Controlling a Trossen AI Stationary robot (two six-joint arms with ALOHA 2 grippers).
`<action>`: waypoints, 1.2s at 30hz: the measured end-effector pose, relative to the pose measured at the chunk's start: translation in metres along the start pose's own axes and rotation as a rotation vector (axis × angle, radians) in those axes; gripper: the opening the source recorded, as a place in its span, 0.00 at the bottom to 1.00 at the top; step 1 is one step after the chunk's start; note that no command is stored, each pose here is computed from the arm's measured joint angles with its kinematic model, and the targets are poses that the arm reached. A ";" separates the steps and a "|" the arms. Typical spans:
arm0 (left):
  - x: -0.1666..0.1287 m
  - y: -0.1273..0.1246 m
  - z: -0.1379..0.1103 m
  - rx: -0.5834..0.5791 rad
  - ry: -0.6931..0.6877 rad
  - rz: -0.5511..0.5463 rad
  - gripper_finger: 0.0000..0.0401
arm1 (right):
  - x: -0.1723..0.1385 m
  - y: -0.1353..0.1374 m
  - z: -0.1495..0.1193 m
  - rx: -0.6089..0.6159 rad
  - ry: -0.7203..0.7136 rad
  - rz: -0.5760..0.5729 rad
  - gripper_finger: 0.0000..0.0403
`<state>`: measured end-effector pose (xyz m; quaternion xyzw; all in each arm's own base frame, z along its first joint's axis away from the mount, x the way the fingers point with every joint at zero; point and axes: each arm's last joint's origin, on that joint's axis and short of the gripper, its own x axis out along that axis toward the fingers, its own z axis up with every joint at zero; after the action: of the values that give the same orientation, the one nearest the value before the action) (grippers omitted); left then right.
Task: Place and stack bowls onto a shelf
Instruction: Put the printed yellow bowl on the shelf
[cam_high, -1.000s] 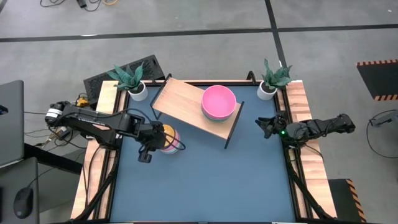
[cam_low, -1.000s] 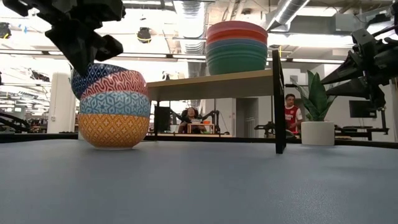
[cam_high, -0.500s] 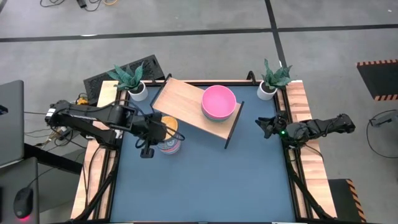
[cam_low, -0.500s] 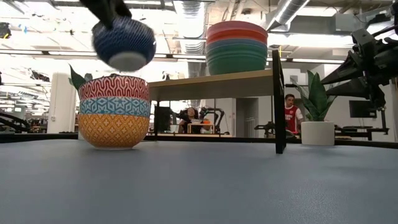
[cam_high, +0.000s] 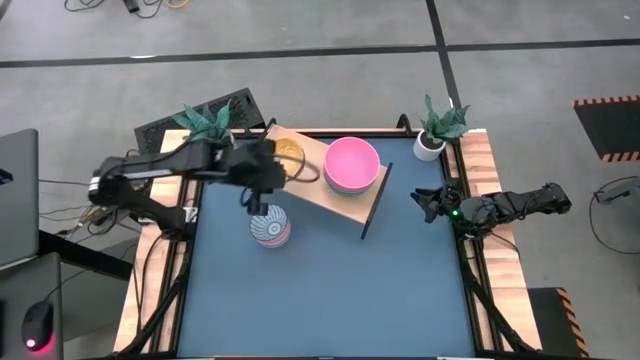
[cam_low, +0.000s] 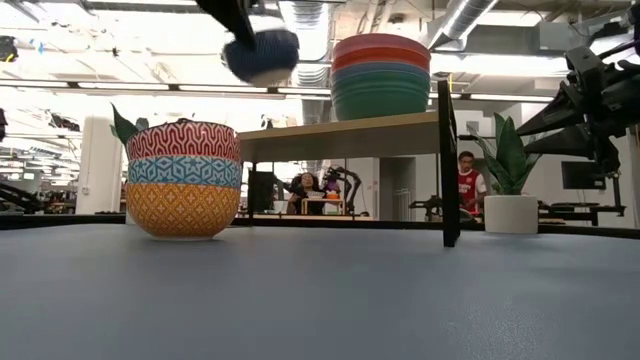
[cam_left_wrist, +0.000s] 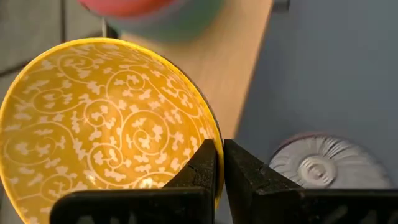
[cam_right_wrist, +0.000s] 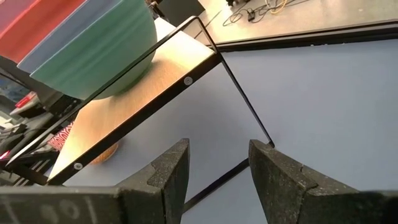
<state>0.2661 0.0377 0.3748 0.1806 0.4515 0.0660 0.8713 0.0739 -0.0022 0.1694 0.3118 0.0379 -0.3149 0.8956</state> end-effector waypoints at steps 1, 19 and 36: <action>0.007 0.006 -0.001 0.011 0.031 -0.011 0.00 | 0.000 0.000 0.000 0.000 0.000 0.000 0.47; 0.063 0.065 -0.033 0.021 0.220 -0.137 0.00 | 0.000 0.000 0.000 0.000 0.000 0.000 0.47; 0.062 0.065 -0.038 0.056 0.225 -0.193 0.08 | 0.000 0.000 0.000 -0.003 0.000 0.001 0.47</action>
<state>0.2751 0.1252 0.3319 0.1522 0.5631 -0.0111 0.8122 0.0739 -0.0022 0.1694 0.3106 0.0385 -0.3146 0.8962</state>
